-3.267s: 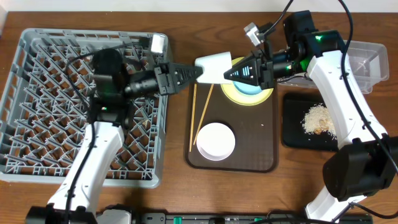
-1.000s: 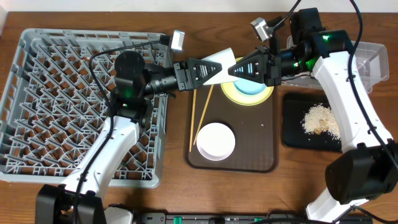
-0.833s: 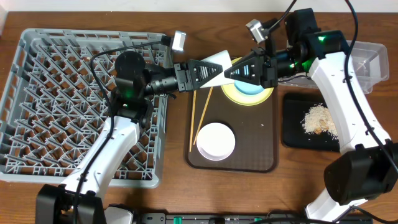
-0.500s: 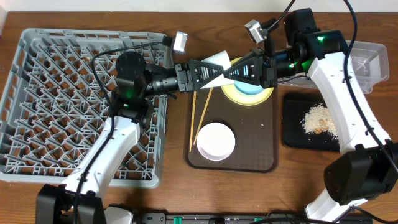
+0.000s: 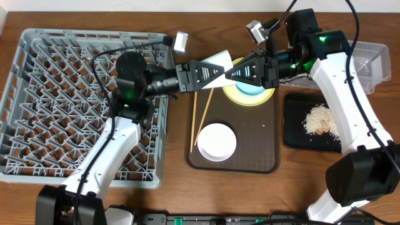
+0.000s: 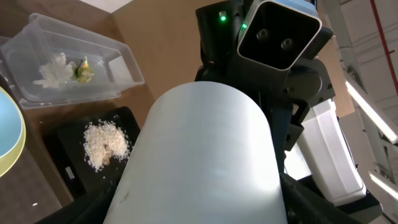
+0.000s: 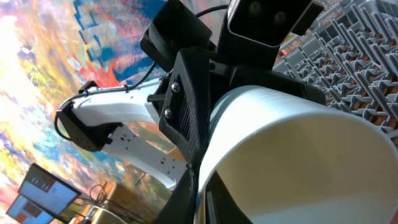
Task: Sort waste into correct bins and load items into the dishwasher
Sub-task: 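Bring the left gripper to the pink bowl and grasp it from the right gripper, then carry the held white cup with the left gripper down into the dish rack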
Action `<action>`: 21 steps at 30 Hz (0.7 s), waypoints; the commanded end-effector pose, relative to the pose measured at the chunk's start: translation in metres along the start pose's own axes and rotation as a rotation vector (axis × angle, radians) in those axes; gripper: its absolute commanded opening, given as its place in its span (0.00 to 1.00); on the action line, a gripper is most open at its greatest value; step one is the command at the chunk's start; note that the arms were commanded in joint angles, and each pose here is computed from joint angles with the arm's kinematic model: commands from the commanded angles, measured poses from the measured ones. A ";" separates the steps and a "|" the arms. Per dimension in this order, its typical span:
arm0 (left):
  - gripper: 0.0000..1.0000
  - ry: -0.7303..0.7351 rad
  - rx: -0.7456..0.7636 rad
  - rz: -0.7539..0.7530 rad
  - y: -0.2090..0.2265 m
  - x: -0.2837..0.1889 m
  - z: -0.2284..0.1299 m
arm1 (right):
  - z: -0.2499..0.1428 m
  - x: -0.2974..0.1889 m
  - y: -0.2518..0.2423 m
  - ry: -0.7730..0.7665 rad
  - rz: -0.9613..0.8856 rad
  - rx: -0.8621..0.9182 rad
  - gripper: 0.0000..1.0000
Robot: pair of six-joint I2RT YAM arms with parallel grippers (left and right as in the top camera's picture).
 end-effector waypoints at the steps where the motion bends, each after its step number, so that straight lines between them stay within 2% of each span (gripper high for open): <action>1: 0.59 0.066 0.108 -0.072 -0.019 0.005 -0.006 | -0.003 0.003 -0.006 0.028 -0.051 0.011 0.05; 5: 0.56 0.065 0.152 -0.073 -0.019 0.005 -0.006 | -0.005 -0.003 -0.009 0.026 -0.081 0.041 0.07; 8: 0.55 0.064 0.194 -0.075 -0.019 0.005 -0.006 | -0.008 -0.010 -0.013 0.030 -0.135 0.082 0.16; 11: 0.54 0.066 0.208 -0.055 -0.014 0.005 -0.008 | -0.012 -0.020 -0.017 0.030 -0.188 0.128 0.18; 21: 0.48 0.064 0.165 0.176 0.030 -0.004 -0.021 | -0.029 -0.067 -0.033 0.035 -0.428 0.273 0.24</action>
Point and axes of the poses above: each gripper's point midway between its finger pads, its own x axis out along the fingers, its own y axis along the line the jaws close on, z = x × y, the point moved 7 cm from there along -x, back along the fingers, and after that the axes turned 8 degrees about x, right-handed, at the moved point
